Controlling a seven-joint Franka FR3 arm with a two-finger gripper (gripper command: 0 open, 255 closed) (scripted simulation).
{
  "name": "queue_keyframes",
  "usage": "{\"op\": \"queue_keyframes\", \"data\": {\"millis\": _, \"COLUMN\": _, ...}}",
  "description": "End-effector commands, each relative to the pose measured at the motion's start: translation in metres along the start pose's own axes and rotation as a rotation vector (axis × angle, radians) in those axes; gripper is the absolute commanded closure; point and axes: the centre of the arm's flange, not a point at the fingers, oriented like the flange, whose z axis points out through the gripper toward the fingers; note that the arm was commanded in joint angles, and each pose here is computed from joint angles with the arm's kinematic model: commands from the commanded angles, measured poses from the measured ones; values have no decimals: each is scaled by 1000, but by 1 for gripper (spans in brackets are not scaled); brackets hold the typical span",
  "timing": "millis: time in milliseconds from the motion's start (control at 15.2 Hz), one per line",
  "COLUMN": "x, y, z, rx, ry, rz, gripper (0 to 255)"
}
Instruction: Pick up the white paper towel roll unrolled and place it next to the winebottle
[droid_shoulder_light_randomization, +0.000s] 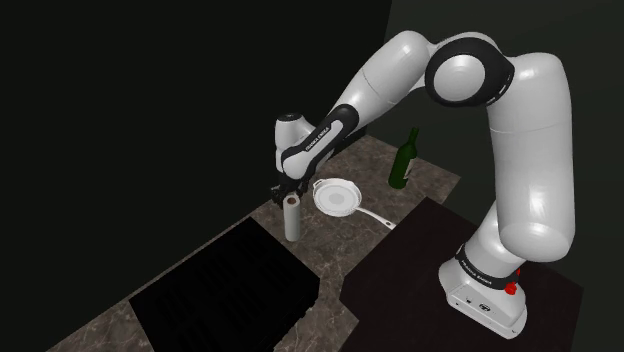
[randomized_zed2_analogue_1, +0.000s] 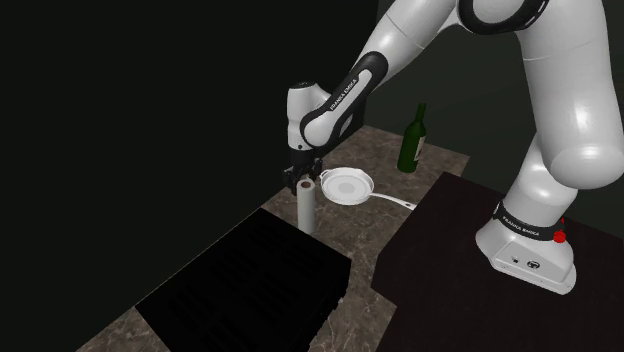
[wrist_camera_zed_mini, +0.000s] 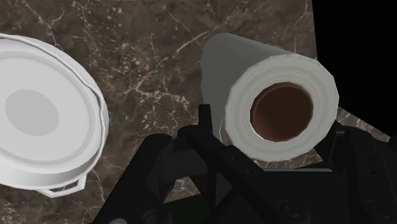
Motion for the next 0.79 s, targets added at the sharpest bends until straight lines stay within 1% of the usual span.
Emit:
{"op": "queue_keyframes", "data": {"millis": 0, "x": 0, "y": 0, "z": 0, "rx": 0, "ry": -1, "rz": 0, "gripper": 255}}
{"op": "queue_keyframes", "data": {"millis": 462, "x": 0, "y": 0, "z": 0, "rx": 0, "ry": 0, "rz": 0, "gripper": 255}}
{"op": "queue_keyframes", "data": {"millis": 726, "x": -1, "y": -1, "z": -21, "rx": 0, "ry": 0, "rz": 0, "gripper": 255}}
